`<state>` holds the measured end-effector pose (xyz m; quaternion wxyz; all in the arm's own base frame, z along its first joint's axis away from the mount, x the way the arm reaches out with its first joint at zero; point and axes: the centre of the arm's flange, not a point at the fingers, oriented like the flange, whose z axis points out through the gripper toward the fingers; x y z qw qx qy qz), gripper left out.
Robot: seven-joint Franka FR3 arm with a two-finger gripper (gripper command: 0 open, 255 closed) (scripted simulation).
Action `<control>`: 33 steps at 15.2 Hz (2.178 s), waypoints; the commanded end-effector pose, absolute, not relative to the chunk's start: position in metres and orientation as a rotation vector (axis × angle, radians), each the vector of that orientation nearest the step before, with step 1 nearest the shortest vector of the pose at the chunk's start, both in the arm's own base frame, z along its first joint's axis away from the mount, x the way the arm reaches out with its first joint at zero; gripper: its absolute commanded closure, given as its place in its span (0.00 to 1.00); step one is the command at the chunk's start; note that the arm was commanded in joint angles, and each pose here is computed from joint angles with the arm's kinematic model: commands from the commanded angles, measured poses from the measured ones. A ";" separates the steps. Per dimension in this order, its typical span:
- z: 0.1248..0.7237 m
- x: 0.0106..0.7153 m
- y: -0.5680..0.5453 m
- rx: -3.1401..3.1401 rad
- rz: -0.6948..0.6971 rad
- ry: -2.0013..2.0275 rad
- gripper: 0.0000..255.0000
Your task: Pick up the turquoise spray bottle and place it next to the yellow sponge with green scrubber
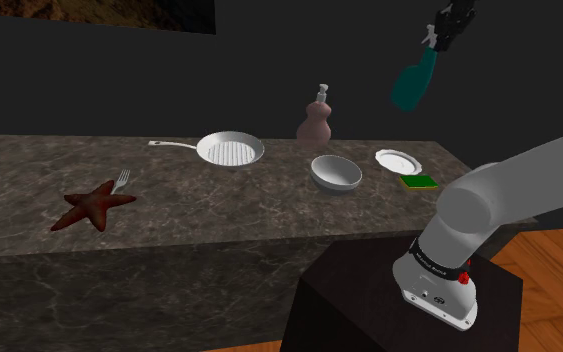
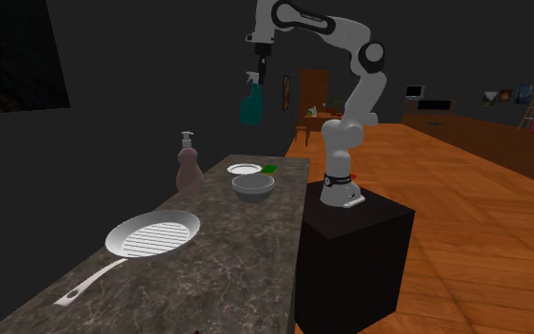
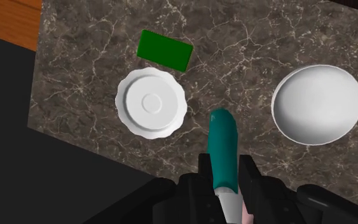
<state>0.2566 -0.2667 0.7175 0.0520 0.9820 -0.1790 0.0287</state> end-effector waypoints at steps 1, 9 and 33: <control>0.709 0.255 -0.268 2.987 0.088 -0.544 1.00; 0.666 0.255 -0.268 2.987 0.088 -0.544 1.00; 0.540 0.255 -0.268 2.987 0.088 -0.544 1.00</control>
